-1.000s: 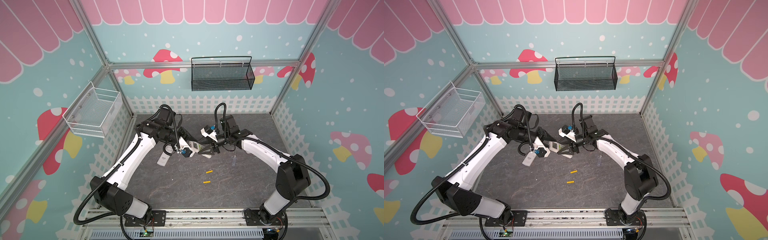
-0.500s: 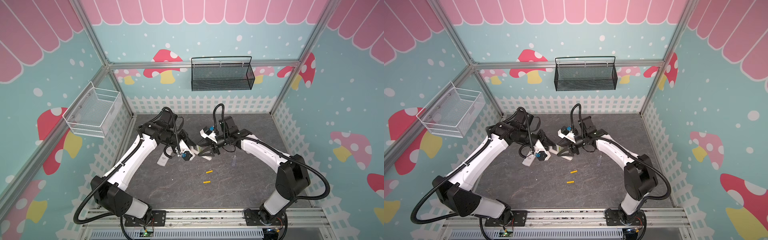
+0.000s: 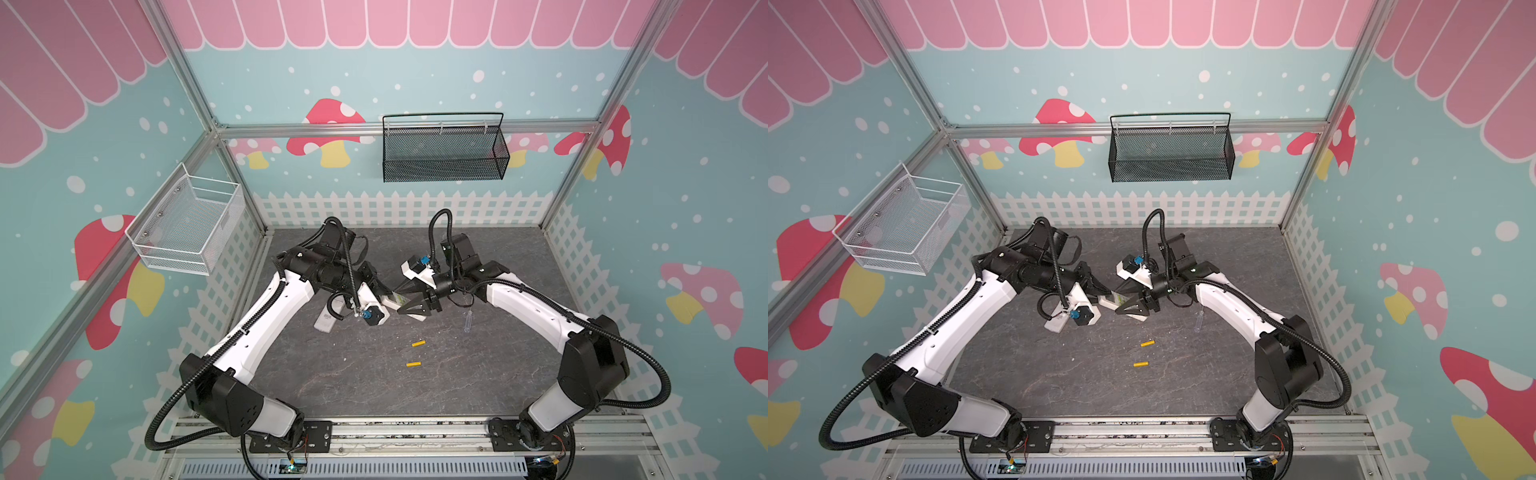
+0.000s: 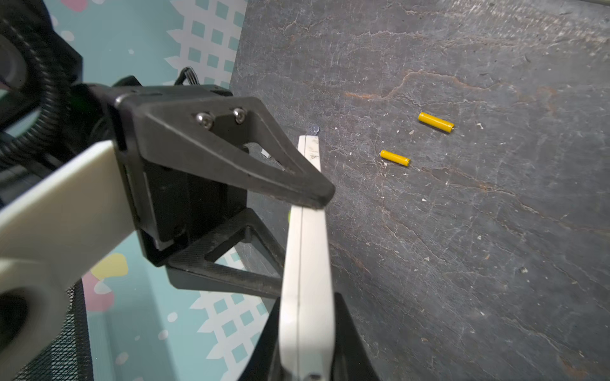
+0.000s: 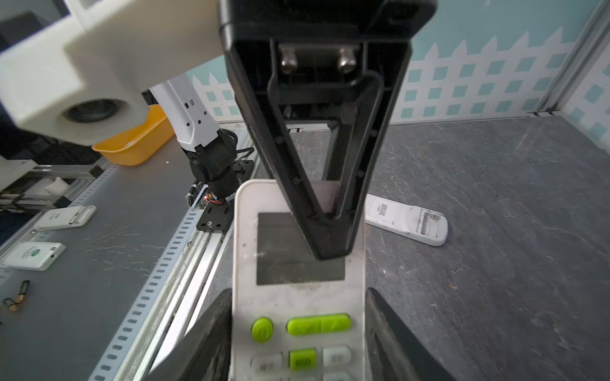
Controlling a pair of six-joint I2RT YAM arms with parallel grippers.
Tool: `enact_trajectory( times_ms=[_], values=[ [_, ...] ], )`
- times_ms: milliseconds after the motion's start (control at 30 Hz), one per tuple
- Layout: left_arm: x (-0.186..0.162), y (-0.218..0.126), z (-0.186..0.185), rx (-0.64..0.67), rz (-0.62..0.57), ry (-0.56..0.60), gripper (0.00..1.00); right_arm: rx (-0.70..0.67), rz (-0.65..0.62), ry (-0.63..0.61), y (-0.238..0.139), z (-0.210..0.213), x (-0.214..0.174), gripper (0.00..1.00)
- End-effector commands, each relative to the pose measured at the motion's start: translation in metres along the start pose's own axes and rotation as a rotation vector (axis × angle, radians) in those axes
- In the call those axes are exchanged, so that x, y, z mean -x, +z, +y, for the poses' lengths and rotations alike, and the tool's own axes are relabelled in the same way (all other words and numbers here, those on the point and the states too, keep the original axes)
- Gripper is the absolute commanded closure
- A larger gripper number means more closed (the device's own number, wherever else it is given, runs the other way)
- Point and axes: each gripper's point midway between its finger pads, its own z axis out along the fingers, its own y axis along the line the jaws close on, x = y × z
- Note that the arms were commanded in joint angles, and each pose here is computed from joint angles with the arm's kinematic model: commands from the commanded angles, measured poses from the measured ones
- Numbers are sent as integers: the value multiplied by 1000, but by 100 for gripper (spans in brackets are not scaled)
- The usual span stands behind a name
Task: Unload the batteries from the remote control
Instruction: 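Grasp the raised remote's end with the left gripper while the right gripper holds it, then release the remote with the right gripper and move it to the battery-cover end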
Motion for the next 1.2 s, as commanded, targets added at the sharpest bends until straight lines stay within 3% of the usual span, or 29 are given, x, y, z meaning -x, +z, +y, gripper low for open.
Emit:
enact_trajectory(
  times_ms=[0,133,300,600,833,967,1167],
  values=[
    [-5,-3,-19,-62,44,49,100,-108,-31,-151,-20,0,19,36],
    [-4,-3,-24,-67,48,-46,100,-194,-39,-149,-37,-4,20,36],
    [-6,-6,-17,-46,70,-304,100,-324,-73,-156,-62,-7,19,35],
    [-33,-20,15,149,94,-1149,100,-659,-186,-62,-99,-29,7,35],
    [-48,-16,8,285,36,-1730,100,-701,-239,36,-99,-38,-8,35],
    [-65,-7,-6,333,47,-1929,100,-706,-270,101,-97,-38,-20,36],
    [-85,0,-25,365,-161,-2178,100,-697,-290,245,-88,-47,-42,37]
  ],
)
